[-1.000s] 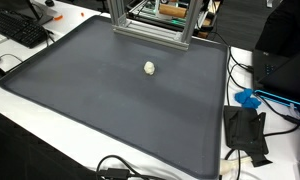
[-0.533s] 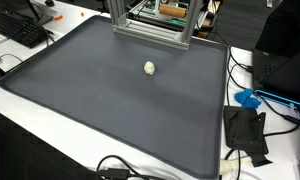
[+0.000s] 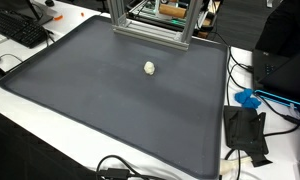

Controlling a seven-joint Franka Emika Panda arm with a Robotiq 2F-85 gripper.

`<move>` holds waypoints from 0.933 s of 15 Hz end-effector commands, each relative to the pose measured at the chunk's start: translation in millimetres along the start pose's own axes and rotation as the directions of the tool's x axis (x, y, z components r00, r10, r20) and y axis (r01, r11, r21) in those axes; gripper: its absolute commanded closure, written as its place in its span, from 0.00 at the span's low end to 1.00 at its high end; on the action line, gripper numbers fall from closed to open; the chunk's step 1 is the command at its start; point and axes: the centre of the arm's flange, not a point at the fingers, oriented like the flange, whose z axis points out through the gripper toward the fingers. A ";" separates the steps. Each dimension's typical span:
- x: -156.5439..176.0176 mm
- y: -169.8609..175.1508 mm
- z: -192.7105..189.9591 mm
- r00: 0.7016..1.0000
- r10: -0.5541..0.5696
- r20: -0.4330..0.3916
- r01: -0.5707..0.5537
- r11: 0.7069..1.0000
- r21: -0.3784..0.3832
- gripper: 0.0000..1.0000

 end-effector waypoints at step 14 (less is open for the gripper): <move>-6.8 -11.3 0.7 0.999 -0.015 0.039 0.015 1.000 0.008 0.00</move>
